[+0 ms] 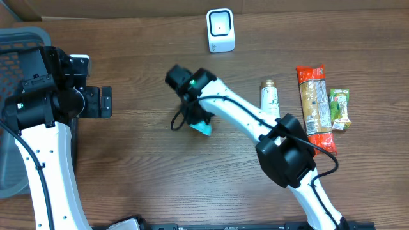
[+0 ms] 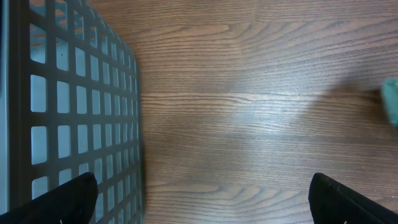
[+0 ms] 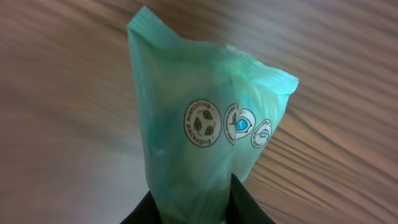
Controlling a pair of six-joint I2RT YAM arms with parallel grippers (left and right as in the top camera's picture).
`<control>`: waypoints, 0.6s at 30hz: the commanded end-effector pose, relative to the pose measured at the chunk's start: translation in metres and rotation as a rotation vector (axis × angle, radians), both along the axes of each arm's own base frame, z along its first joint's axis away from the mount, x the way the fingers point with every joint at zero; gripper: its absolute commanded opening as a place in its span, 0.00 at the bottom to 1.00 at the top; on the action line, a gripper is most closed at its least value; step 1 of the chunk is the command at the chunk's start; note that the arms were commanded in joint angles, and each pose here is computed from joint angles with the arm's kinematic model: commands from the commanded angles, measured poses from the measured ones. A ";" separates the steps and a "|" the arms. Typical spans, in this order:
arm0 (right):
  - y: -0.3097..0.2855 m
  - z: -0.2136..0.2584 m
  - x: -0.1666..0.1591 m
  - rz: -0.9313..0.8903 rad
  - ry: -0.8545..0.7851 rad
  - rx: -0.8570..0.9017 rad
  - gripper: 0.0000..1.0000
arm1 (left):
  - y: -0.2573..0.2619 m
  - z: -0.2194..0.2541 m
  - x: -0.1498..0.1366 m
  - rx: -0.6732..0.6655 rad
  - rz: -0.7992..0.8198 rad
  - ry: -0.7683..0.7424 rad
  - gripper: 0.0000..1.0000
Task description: Scan the item barcode
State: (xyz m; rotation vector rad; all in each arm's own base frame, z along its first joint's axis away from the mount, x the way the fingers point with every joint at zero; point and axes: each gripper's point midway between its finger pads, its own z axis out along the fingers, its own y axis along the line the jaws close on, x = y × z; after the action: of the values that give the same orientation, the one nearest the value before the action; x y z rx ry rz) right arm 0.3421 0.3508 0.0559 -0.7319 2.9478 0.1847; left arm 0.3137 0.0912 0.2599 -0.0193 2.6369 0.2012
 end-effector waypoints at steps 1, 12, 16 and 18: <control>0.046 0.077 -0.024 0.189 0.211 0.508 0.04 | 0.000 0.004 0.000 0.004 -0.014 -0.012 1.00; 0.022 0.018 -0.024 0.108 0.415 0.745 0.06 | 0.000 0.004 0.000 0.004 -0.014 -0.012 1.00; 0.006 -0.004 -0.022 0.042 0.436 0.732 0.12 | 0.000 0.004 0.000 0.004 -0.014 -0.012 0.99; -0.004 -0.011 -0.017 0.011 0.429 0.698 0.18 | 0.000 0.004 0.000 0.004 -0.014 -0.012 0.99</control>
State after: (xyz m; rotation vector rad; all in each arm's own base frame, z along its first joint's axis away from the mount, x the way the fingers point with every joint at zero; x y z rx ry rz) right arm 0.3170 0.3574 0.0393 -0.7247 2.8804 1.4318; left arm 0.3137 0.0913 0.2601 -0.0194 2.6365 0.2018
